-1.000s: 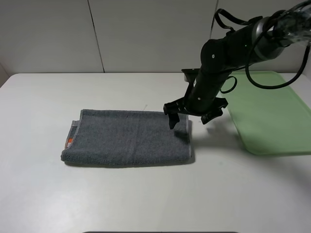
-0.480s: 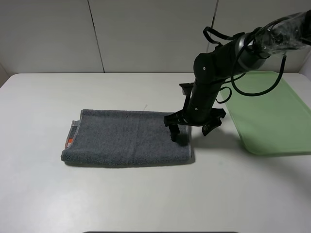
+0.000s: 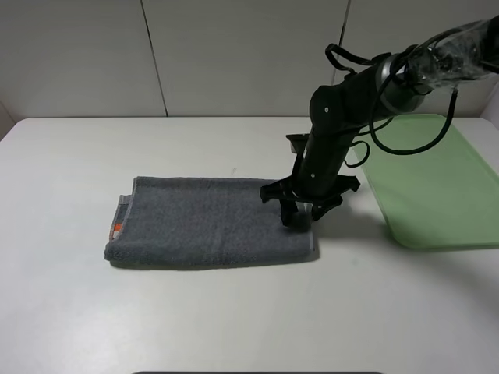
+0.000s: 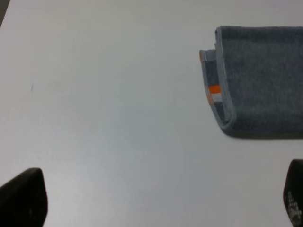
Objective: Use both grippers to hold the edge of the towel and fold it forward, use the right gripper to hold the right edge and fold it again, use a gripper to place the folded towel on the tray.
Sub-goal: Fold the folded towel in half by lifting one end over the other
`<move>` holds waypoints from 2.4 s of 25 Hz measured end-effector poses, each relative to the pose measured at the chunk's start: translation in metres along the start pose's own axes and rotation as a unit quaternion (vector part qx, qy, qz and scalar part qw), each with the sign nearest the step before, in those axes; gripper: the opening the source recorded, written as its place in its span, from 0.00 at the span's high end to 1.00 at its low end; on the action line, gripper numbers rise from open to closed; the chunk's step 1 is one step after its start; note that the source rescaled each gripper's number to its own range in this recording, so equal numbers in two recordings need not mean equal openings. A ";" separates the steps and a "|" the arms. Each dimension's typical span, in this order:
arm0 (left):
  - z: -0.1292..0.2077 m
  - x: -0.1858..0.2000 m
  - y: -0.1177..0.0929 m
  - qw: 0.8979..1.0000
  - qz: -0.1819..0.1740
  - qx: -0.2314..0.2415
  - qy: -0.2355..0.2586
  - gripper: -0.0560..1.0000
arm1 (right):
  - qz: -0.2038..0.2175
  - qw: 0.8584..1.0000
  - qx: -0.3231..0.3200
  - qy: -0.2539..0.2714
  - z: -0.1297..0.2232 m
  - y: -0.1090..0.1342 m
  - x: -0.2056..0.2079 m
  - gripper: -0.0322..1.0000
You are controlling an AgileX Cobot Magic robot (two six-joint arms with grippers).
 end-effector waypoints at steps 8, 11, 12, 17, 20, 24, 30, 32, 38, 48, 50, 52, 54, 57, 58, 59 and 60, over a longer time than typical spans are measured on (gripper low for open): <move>0.000 0.000 0.000 1.000 0.000 0.000 0.000 0.00 | -0.005 1.000 -0.001 -0.002 -0.001 0.002 0.001 0.94; 0.000 0.000 0.000 1.000 0.000 0.000 0.000 0.00 | -0.005 1.000 -0.001 -0.003 -0.002 0.002 0.001 0.94; 0.000 0.000 0.000 1.000 0.000 0.000 0.000 0.00 | -0.005 1.000 0.000 -0.004 -0.002 0.002 0.002 0.94; 0.000 0.000 0.000 1.000 0.000 0.000 0.000 0.00 | 0.009 0.999 0.027 -0.018 -0.010 0.001 0.019 0.94; 0.000 0.000 0.000 1.000 0.000 0.000 0.000 0.00 | 0.021 0.998 0.049 -0.039 -0.023 0.004 0.038 0.94; 0.000 0.000 0.000 1.000 0.000 0.000 0.000 0.00 | 0.055 0.993 0.081 -0.059 -0.040 0.001 0.057 0.94; 0.000 0.000 0.000 1.000 0.000 0.000 0.000 0.00 | 0.122 0.978 0.131 -0.104 -0.065 -0.009 0.083 0.94; 0.000 0.000 0.000 1.000 0.000 0.000 0.000 0.00 | 0.147 0.971 0.147 -0.117 -0.073 -0.013 0.090 0.94; 0.000 0.000 0.000 1.000 0.000 0.000 0.000 0.00 | 0.212 0.949 0.186 -0.140 -0.085 -0.027 0.102 0.94; 0.000 0.000 0.000 1.000 0.000 0.000 0.000 0.00 | 0.248 0.941 0.198 -0.118 -0.074 -0.021 0.110 0.94; 0.000 0.000 0.000 1.000 0.000 0.000 0.000 0.00 | 0.246 0.939 0.206 -0.121 -0.071 -0.009 0.114 0.94; 0.000 0.000 0.000 1.000 0.000 0.000 0.000 0.00 | 0.238 0.938 0.219 -0.127 -0.065 0.008 0.117 0.94; 0.000 0.000 0.000 1.000 0.000 0.000 0.000 0.00 | 0.230 0.937 0.231 -0.130 -0.057 0.023 0.119 0.94; 0.000 0.000 0.000 1.000 0.000 0.000 0.000 0.00 | 0.210 0.937 0.248 -0.125 -0.041 0.046 0.117 0.94; 0.000 0.000 0.000 1.000 0.000 0.000 0.000 0.00 | 0.201 0.938 0.254 -0.122 -0.034 0.054 0.115 0.94; 0.000 0.000 0.000 1.000 0.000 0.000 0.000 0.00 | 0.194 0.939 0.259 -0.119 -0.028 0.061 0.114 0.94; 0.000 0.000 0.000 1.000 0.000 0.000 0.000 0.00 | 0.185 0.939 0.264 -0.117 -0.022 0.069 0.113 0.94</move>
Point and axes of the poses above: a point on each arm's last joint axis where the gripper is mounted, x pointing back along that axis away from the gripper, y along the wrist's bending axis when the last joint is at zero, z = x × y, the point moved 6 cm from there along -x, pointing out along that axis toward the gripper, and after that the axes turned 11 degrees about -x, right-handed, at the moved point
